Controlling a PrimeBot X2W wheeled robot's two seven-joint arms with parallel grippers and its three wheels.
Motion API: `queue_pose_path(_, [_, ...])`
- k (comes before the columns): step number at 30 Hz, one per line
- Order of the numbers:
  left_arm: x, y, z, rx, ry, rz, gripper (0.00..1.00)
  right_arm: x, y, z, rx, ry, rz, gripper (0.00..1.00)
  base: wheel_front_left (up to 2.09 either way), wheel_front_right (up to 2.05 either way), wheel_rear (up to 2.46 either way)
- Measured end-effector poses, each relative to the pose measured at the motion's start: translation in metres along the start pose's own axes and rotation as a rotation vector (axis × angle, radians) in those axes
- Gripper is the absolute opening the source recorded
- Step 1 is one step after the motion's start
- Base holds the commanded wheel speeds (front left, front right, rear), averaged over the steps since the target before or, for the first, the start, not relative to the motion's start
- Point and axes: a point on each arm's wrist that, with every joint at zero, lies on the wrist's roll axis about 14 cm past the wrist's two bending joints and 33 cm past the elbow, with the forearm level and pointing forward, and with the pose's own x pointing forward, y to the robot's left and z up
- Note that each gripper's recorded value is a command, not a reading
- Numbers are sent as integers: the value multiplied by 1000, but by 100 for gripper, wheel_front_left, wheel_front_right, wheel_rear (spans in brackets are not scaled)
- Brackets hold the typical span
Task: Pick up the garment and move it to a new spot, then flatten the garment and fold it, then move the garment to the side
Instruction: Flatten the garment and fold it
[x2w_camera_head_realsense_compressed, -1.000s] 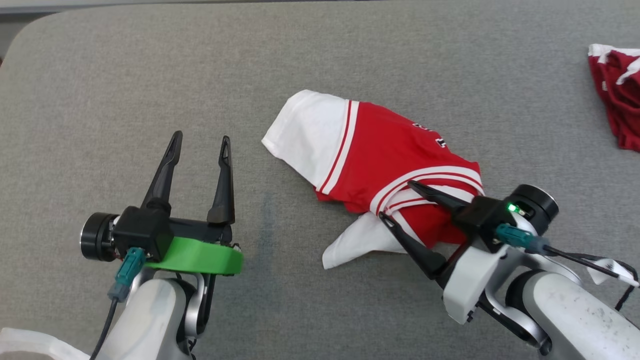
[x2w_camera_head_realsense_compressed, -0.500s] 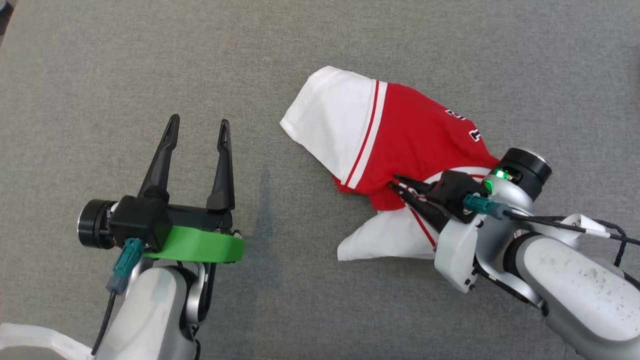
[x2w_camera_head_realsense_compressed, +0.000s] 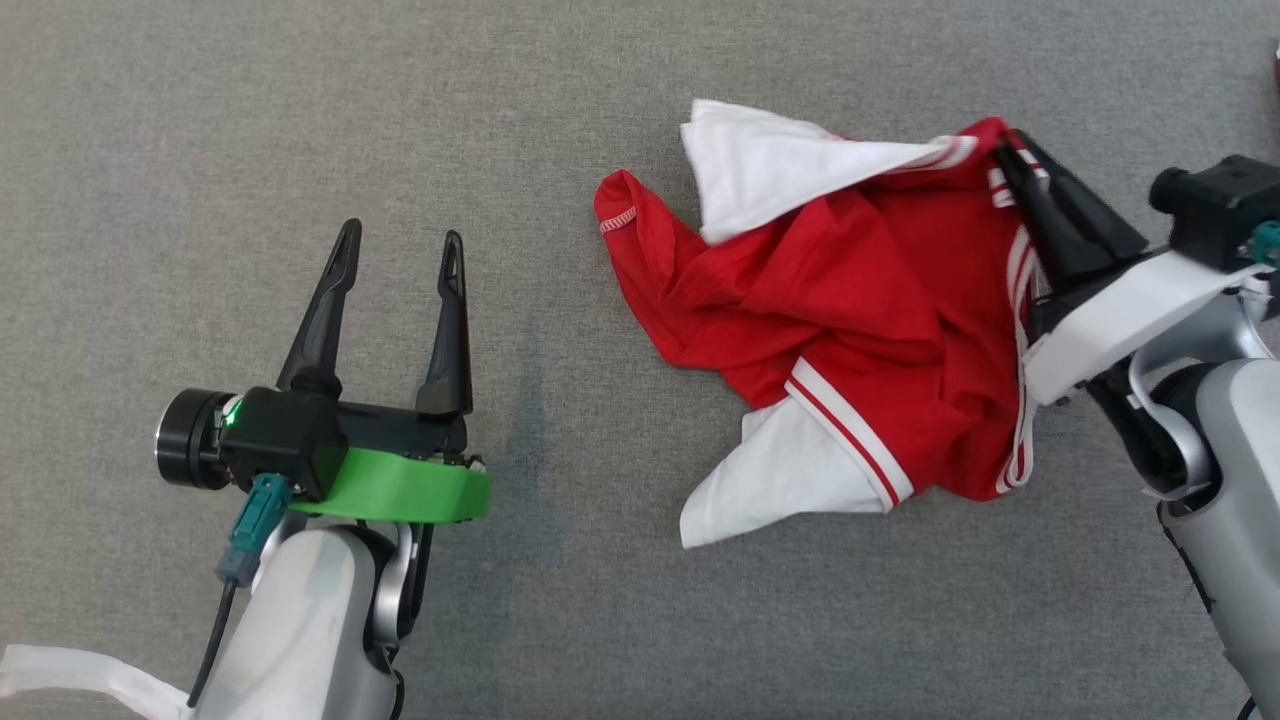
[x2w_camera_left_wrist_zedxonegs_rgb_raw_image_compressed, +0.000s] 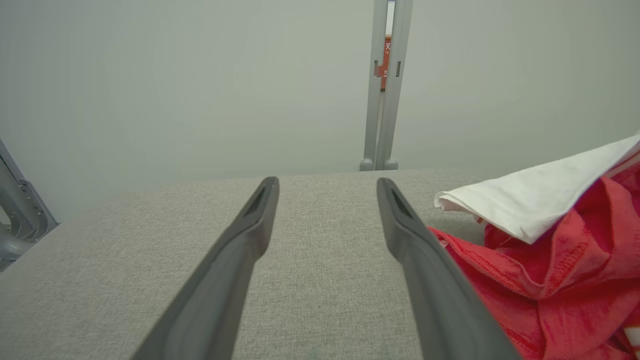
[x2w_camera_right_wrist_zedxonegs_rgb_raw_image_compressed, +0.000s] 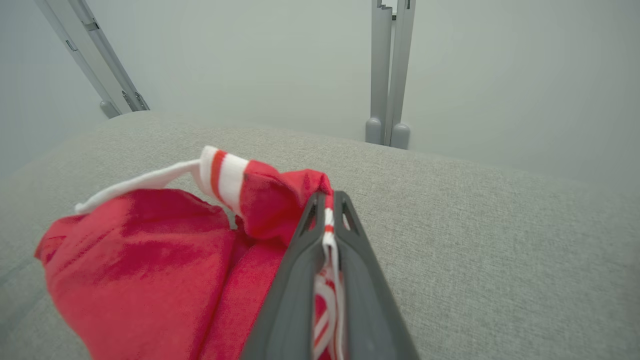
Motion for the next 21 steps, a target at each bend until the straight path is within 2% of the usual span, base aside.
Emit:
queue_pose_path(7, [3, -2, -9, -4, 19, -7, 100, -28, -82, -46, 268, -9, -326, 0, 0, 0, 0])
queue_pose_path(9, [3, -2, -11, -3, 22, -8, 100, -36, -93, -58, 311, -3, -381, 0, 0, 0, 0])
queue_pose_path(10, [4, -2, -12, -2, 23, -8, 100, -38, -95, -59, 338, -18, -397, 39, 0, 0, 0])
queue_pose_path(11, [4, -2, -12, -4, 23, -9, 100, -40, -97, -60, 337, -25, -405, 98, 0, 0, 0])
queue_pose_path(15, [5, -2, -11, 0, 21, -6, 100, -45, -95, -43, 246, -103, -389, 100, 0, 0, 0])
queue_pose_path(21, [-1, 0, -10, -4, 23, 7, 100, -62, -76, -2, 18, -201, -308, 100, 0, 0, 0])
